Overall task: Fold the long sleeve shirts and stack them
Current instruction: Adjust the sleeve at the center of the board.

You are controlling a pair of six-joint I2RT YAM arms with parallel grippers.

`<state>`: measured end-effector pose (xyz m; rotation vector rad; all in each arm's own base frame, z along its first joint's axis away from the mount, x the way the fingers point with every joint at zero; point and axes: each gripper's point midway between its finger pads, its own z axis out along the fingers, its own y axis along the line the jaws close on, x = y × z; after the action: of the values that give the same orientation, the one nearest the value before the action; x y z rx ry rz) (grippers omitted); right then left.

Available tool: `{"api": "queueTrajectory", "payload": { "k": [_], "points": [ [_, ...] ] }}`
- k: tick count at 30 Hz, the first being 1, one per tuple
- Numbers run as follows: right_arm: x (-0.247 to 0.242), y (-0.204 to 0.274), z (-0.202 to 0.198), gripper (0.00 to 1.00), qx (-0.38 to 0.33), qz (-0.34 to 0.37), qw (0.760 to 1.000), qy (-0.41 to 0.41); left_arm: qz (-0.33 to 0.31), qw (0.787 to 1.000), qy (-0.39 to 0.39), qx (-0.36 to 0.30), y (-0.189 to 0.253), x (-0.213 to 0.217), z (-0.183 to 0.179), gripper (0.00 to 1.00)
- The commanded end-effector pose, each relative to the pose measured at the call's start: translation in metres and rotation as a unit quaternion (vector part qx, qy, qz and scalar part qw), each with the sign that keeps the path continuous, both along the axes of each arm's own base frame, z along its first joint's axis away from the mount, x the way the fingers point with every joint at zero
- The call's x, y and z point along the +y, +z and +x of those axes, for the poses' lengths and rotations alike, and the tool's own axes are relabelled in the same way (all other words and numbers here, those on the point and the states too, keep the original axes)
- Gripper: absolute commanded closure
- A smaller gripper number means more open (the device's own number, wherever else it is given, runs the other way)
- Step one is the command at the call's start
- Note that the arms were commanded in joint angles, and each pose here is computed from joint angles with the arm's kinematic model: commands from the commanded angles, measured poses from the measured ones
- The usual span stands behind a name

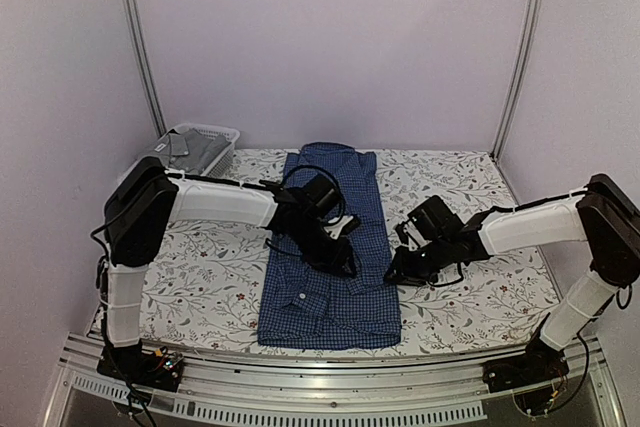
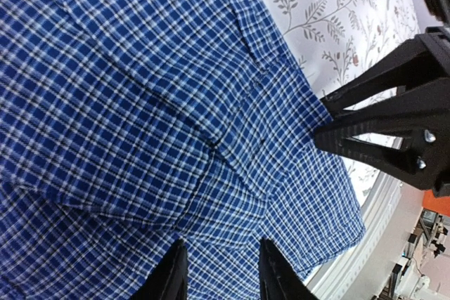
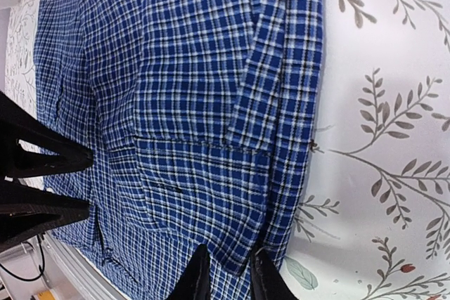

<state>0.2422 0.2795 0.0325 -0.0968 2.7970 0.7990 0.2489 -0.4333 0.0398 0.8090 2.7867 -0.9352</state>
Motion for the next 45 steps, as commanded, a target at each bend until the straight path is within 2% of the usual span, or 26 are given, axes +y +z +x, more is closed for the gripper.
{"api": "queueTrajectory", "payload": {
  "k": [1,5,9,23,35,38,41,45],
  "points": [
    [0.005,-0.001,0.003,0.85,0.000,0.003,1.000,-0.002,-0.023,0.999,0.005,-0.024,0.028,0.005,0.010,0.65],
    [0.006,0.000,0.000,0.96,0.007,0.000,1.000,0.002,-0.026,0.999,0.006,-0.029,0.031,0.008,0.012,0.65],
    [0.013,0.008,-0.008,1.00,0.014,0.006,1.000,0.017,-0.029,0.999,0.007,-0.031,0.032,0.011,0.013,0.65],
    [0.016,0.002,-0.050,1.00,0.065,-0.015,0.996,0.051,-0.043,0.998,0.007,-0.038,0.037,0.018,0.019,0.65],
    [0.019,0.004,-0.055,1.00,0.067,-0.012,0.996,0.059,-0.042,0.998,0.019,-0.041,0.037,0.021,0.027,0.65],
    [0.019,0.007,-0.050,0.84,0.056,-0.017,0.997,0.058,-0.045,0.997,0.034,-0.048,0.038,0.024,0.038,0.66],
    [0.020,0.019,-0.038,0.69,0.027,-0.022,0.998,0.050,-0.053,0.995,0.061,-0.062,0.044,0.026,0.065,0.67],
    [0.010,0.031,-0.009,0.59,-0.007,-0.026,0.999,0.020,-0.043,0.987,0.112,-0.102,0.048,0.036,0.114,0.68]
  ]
}}
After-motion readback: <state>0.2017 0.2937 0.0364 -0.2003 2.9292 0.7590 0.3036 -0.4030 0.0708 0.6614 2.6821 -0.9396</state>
